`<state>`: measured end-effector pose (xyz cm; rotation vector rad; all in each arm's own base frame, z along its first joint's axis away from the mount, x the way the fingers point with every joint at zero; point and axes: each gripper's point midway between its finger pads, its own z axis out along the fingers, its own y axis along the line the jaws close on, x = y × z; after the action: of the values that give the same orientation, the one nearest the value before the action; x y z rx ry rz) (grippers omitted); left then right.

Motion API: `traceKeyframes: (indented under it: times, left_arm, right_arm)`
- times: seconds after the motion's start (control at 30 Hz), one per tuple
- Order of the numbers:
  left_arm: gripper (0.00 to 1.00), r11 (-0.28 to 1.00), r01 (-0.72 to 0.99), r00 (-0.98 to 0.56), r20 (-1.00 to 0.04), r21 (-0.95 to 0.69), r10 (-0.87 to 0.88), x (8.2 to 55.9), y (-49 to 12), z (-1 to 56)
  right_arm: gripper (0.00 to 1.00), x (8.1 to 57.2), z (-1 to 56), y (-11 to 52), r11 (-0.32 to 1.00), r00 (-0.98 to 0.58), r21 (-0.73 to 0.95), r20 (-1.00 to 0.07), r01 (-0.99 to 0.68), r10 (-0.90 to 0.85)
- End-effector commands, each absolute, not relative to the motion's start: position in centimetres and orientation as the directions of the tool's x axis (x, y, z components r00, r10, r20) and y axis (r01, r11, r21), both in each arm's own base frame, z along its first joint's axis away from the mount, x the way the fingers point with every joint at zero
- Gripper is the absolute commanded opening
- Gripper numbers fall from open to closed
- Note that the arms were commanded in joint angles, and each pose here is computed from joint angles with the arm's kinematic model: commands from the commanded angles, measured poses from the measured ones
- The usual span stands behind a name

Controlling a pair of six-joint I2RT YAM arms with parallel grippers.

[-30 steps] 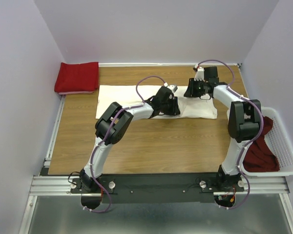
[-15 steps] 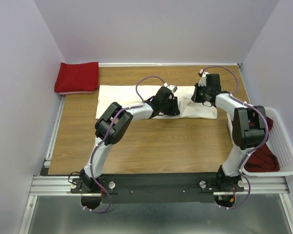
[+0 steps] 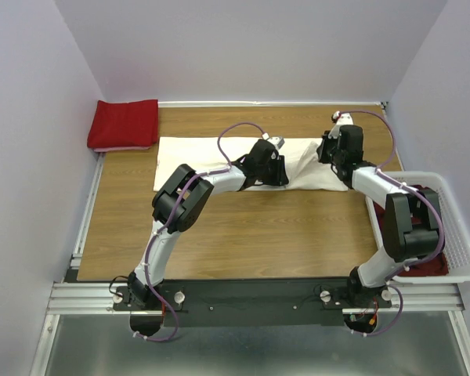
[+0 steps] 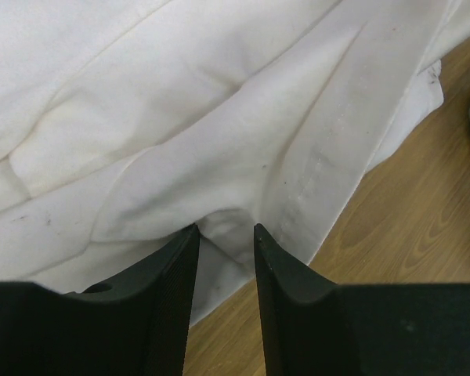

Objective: Fold and stack the t-shirts
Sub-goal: Fold the tshirt

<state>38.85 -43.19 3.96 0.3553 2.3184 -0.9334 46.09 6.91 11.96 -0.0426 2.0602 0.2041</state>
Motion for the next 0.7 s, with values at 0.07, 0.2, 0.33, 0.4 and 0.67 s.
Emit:
traceKeyframes:
  times: [0.07, 0.2, 0.33, 0.4, 0.67]
  left_arm:
    - [0.43, 0.756, 0.425, -0.795, -0.605, -0.498, 0.048, 38.2, -41.9, 2.5]
    - [0.43, 0.76, 0.422, -0.796, -0.604, -0.494, 0.048, 38.1, -41.7, 2.4]
    - [0.43, 0.762, 0.42, -0.797, -0.602, -0.493, 0.049, 38.0, -41.6, 2.3]
    - [0.43, 0.761, 0.42, -0.797, -0.602, -0.494, 0.05, 38.0, -41.6, 2.3]
    - [0.43, 0.764, 0.424, -0.789, -0.613, -0.486, 0.048, 37.9, -41.3, 2.9]
  right_arm:
    - [0.16, 45.4, 9.8, 5.4, 0.992, -0.44, 0.12, -0.893, -0.028, 0.095]
    - [0.18, 44.9, 8.2, 4.6, 0.991, -0.475, 0.128, -0.87, 0.04, 0.131]
    - [0.19, 44.3, 7.9, 3.6, 0.99, -0.499, 0.108, -0.856, 0.089, 0.138]
    - [0.34, 43.7, 7.7, 3.2, 0.983, -0.499, 0.121, -0.849, 0.137, 0.173]
    - [0.47, 41.3, 9.1, 2.8, 0.964, -0.5, 0.175, -0.827, 0.201, 0.255]
